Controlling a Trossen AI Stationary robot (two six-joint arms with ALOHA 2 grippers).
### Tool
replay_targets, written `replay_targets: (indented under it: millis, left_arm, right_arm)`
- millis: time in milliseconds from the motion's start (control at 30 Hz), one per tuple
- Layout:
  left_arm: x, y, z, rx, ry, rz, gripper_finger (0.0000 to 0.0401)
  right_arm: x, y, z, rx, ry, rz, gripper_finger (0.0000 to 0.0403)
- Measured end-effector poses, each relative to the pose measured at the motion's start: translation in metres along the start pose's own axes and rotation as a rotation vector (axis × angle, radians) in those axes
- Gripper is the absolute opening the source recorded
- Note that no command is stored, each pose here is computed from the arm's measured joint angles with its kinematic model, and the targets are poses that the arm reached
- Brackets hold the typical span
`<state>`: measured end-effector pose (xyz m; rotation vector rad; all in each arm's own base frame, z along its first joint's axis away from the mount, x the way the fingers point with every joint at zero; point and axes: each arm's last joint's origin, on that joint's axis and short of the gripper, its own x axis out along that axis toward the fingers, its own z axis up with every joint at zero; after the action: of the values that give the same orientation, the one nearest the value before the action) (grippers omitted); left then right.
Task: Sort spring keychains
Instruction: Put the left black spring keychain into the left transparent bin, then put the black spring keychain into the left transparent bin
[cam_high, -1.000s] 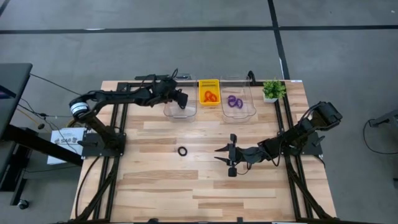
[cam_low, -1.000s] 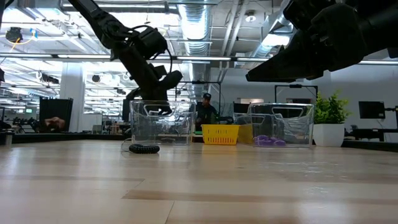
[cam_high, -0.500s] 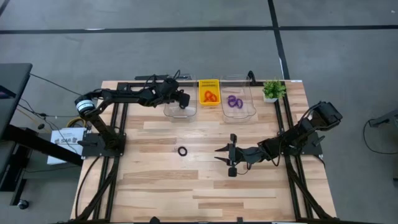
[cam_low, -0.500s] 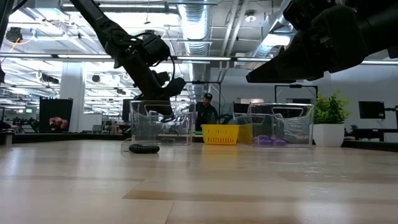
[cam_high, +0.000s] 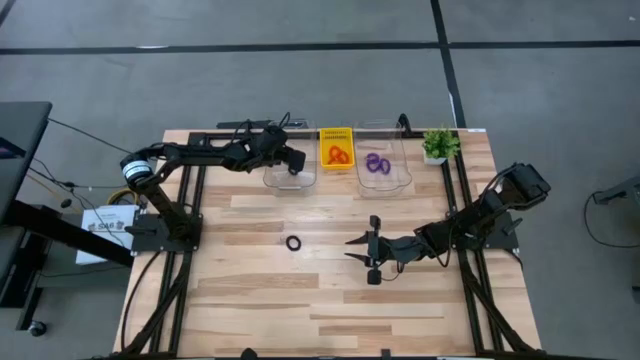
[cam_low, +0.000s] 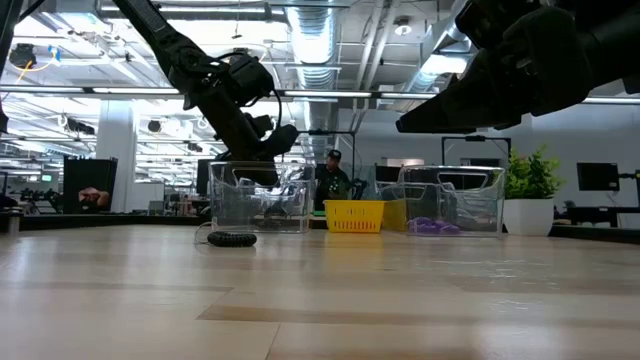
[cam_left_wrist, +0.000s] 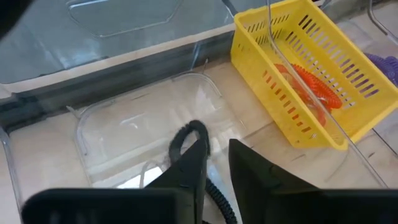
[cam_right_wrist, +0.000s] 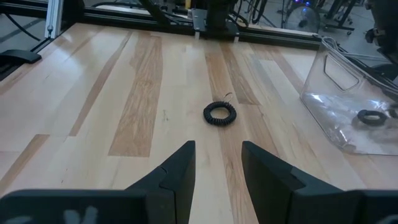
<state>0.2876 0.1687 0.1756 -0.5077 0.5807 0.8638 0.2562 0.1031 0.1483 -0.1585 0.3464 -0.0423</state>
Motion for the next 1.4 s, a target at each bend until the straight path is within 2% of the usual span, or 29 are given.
replay_targets:
  millis: [367,467,700,800,900,1067,1200,1267,1400]
  left_arm:
    - [0.000,0.000,0.000,0.002,-0.001,-0.001,0.0081]
    - [-0.003,0.000,0.002,0.051,-0.012,-0.006,0.0081]
    - [-0.037,-0.009,0.021,0.055,-0.122,-0.074,0.0081]
    - [-0.058,-0.020,0.019,0.093,-0.159,-0.130,0.0081]
    - [-0.079,-0.032,0.004,0.177,-0.170,-0.197,0.0081]
    - [-0.112,-0.042,-0.046,0.303,-0.132,-0.331,0.0081]
    - [-0.132,-0.041,-0.091,0.419,-0.139,-0.431,0.0081]
    - [-0.135,-0.038,-0.111,0.441,-0.156,-0.480,0.0081]
    - [-0.141,-0.031,-0.135,0.499,-0.238,-0.567,0.0081]
  right_arm:
    - [0.000,0.000,0.000,0.000,0.000,0.000,0.0120]
    - [0.000,0.000,0.000,0.000,0.000,0.000,0.0120]
    - [0.000,0.000,-0.001,-0.004,0.008,0.000,0.0120]
    - [0.000,0.000,-0.001,-0.003,0.008,0.000,0.0120]
    - [0.000,0.000,-0.001,-0.004,0.010,0.000,0.0120]
    - [0.000,0.000,-0.001,0.010,0.014,0.000,0.0120]
    - [0.000,0.000,-0.001,0.011,0.013,-0.001,0.0120]
    - [0.000,0.000,-0.001,0.011,0.012,-0.002,0.0120]
    - [0.000,0.000,-0.001,0.007,0.007,-0.002,0.0120]
